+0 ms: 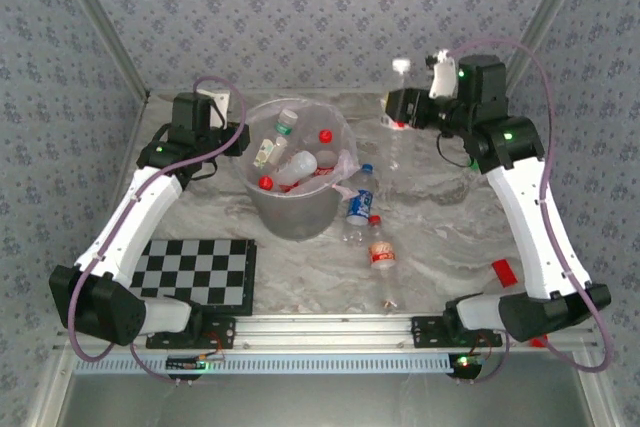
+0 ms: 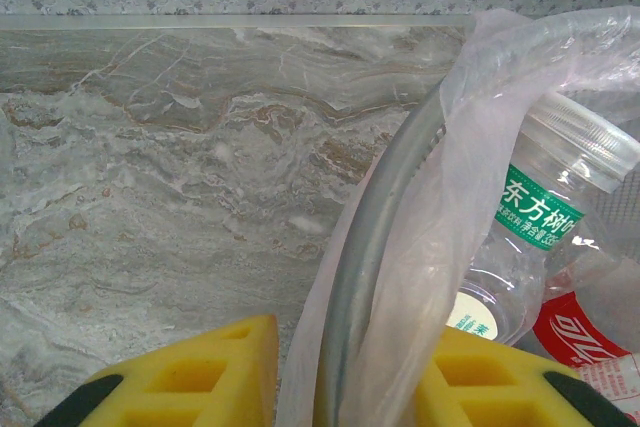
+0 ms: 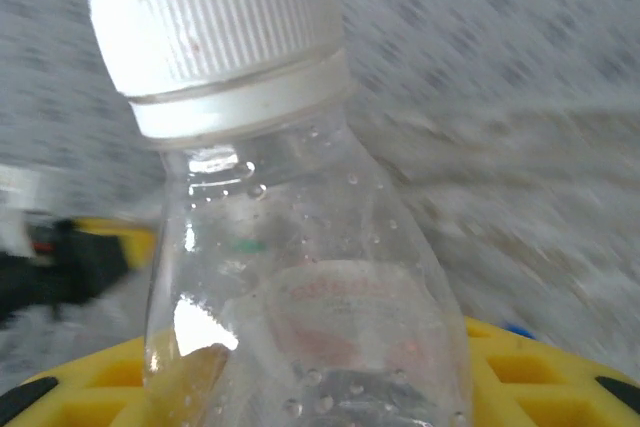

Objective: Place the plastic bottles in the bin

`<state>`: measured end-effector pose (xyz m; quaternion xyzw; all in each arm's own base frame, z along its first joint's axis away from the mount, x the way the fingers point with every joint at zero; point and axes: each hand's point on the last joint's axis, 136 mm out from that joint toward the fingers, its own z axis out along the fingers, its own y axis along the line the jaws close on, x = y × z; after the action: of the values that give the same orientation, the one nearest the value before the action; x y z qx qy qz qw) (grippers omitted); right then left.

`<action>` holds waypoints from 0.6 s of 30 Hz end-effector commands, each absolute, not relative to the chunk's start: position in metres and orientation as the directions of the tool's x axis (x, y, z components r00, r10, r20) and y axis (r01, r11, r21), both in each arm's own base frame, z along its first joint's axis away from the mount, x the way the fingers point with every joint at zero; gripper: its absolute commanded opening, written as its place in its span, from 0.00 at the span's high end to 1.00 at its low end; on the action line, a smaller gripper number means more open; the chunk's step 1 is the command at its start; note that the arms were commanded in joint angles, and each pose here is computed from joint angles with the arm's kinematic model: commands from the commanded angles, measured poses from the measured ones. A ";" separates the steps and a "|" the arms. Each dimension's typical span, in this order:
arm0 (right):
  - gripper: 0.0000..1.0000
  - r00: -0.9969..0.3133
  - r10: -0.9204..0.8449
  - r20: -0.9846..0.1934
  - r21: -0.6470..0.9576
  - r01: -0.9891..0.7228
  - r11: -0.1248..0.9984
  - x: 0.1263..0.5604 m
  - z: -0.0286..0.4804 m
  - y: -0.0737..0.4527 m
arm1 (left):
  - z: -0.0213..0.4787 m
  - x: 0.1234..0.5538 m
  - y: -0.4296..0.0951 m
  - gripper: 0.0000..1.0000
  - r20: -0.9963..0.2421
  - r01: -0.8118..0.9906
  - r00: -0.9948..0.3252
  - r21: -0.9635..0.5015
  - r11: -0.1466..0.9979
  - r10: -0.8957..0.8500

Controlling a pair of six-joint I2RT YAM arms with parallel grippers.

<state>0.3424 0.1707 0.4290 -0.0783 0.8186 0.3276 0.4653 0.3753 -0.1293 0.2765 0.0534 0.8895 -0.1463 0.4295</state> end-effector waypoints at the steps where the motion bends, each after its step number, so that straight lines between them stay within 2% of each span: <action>1: 0.56 -0.480 0.220 -0.849 0.494 -0.576 0.651 0.345 0.479 0.210 | 0.261 0.369 -0.132 0.66 -0.742 0.233 -0.671 -0.202 0.951 0.007; 4: 0.55 -0.448 0.188 -0.874 0.460 -0.639 0.617 0.351 0.494 0.245 | 0.261 0.369 -0.132 0.66 -0.742 0.235 -0.671 -0.203 0.950 0.008; 7: 0.55 -0.439 0.128 -0.889 0.414 -0.655 0.631 0.367 0.485 0.278 | 0.260 0.369 -0.133 0.66 -0.740 0.237 -0.673 -0.204 0.950 0.009; 13: 0.54 -0.568 -0.070 -0.820 0.365 -0.614 0.700 0.395 0.409 0.328 | 0.262 0.368 -0.133 0.66 -0.743 0.238 -0.669 -0.207 0.949 0.005; 18: 0.53 -0.682 -0.261 -0.683 0.290 -0.582 0.759 0.392 0.330 0.341 | 0.264 0.368 -0.132 0.66 -0.748 0.235 -0.663 -0.202 0.951 0.005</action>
<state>0.4083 0.3525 0.3653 -0.2154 0.8444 0.3157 0.3755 0.3751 -0.1299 0.2767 0.0542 0.8893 -0.1478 0.4294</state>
